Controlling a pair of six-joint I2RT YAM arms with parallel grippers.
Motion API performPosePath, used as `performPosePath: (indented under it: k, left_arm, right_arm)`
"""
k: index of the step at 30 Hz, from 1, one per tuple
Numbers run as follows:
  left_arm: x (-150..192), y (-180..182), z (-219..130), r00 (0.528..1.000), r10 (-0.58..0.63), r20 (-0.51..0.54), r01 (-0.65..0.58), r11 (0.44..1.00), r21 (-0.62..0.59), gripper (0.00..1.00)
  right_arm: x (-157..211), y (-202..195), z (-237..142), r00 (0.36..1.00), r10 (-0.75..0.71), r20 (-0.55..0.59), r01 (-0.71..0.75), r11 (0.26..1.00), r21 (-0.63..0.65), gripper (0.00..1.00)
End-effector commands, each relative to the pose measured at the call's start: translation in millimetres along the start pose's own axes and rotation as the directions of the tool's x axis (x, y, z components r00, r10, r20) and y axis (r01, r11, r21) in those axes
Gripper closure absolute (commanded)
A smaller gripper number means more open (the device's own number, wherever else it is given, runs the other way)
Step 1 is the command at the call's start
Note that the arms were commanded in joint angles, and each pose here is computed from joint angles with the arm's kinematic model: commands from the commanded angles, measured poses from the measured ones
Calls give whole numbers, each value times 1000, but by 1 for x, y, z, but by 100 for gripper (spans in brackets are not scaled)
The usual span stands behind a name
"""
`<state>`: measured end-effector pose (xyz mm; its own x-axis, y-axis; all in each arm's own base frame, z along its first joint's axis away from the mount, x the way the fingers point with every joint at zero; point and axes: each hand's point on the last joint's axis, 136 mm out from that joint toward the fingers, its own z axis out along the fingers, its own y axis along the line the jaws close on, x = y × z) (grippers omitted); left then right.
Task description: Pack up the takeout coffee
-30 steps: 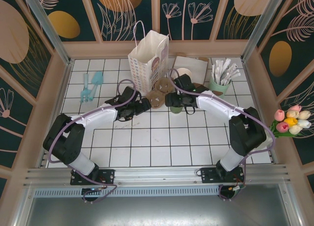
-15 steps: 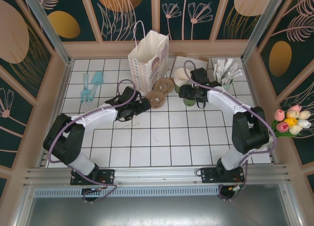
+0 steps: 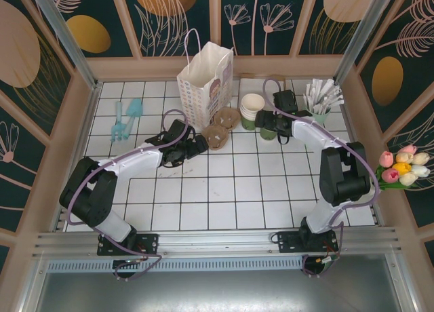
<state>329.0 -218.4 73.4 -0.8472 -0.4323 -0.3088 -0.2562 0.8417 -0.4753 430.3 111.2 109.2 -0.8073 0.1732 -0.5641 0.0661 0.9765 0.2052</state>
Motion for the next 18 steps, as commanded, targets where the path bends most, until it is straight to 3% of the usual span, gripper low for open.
performPosePath:
  k: [1, 18]
  left_arm:
    - [-2, -1, -5, 1000, 7, 14, -7, 1000, -4, 2]
    - [-7, -7, -9, 999, 19, 27, -19, 1000, 12, 2]
  right_arm:
    - [-8, -8, 7, 1000, -7, 13, 6, 1000, 31, 9]
    - [-17, 2, -25, 998, -49, 35, 49, 999, -5, 2]
